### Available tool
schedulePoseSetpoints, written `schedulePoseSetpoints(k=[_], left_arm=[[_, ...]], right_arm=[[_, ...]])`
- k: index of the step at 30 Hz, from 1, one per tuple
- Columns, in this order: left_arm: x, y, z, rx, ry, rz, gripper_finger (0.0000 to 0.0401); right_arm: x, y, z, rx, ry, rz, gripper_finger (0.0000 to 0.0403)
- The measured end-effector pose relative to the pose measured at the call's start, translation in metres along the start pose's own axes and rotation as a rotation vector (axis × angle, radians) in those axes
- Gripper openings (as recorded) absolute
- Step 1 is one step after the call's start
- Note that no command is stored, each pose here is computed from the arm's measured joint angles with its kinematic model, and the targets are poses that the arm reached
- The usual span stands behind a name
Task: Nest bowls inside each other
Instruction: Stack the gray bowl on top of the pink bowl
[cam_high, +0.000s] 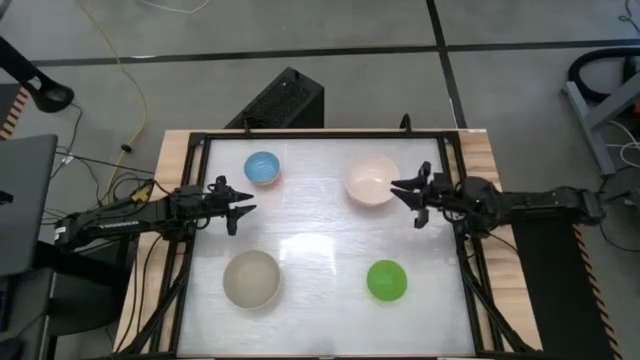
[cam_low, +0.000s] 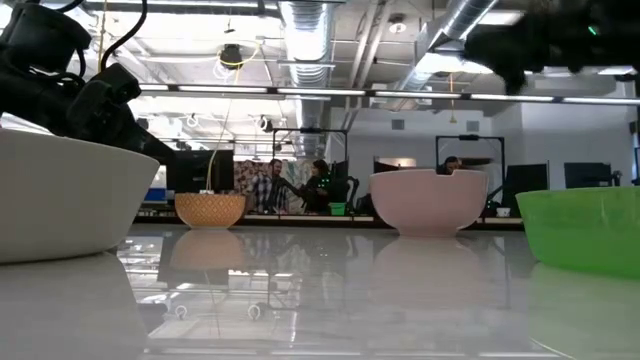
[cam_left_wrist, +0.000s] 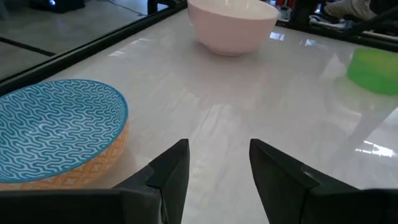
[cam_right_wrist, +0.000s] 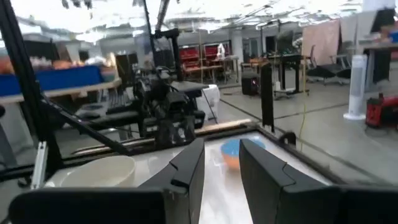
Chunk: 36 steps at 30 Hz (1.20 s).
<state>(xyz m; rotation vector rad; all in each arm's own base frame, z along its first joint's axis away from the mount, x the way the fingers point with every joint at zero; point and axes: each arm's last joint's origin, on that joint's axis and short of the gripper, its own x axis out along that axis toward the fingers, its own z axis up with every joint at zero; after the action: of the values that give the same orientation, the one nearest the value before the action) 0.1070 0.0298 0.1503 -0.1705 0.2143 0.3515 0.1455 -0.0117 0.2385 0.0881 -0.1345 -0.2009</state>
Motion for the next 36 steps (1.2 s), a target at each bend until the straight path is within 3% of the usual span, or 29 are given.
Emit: schedulePoseSetpoints(k=[6,12,19,26,36], left_arm=[[0.0,0.0,0.002,0.069,-0.021,-0.002,0.0158],[0.0,0.0,0.003,0.087,-0.028,0.021,0.0158],[0.0,0.004,0.003,0.071,-0.043,0.159,0.0158],[-0.001,0.005,0.003,0.033,-0.044,0.184,0.0158],[-0.001,0.005,0.003,0.015,-0.043,0.184,0.0158]], right_arm=[[0.069,0.031,0.028,-0.154,0.108,0.13,0.013],[0.139,0.077,0.023,-0.291,0.21,0.269,0.0165],[0.198,0.143,-0.009,-0.446,0.357,0.544,0.0208],[0.232,0.197,-0.062,-0.691,0.518,0.716,0.0216],[0.28,0.232,-0.094,-0.822,0.594,0.797,0.0217]])
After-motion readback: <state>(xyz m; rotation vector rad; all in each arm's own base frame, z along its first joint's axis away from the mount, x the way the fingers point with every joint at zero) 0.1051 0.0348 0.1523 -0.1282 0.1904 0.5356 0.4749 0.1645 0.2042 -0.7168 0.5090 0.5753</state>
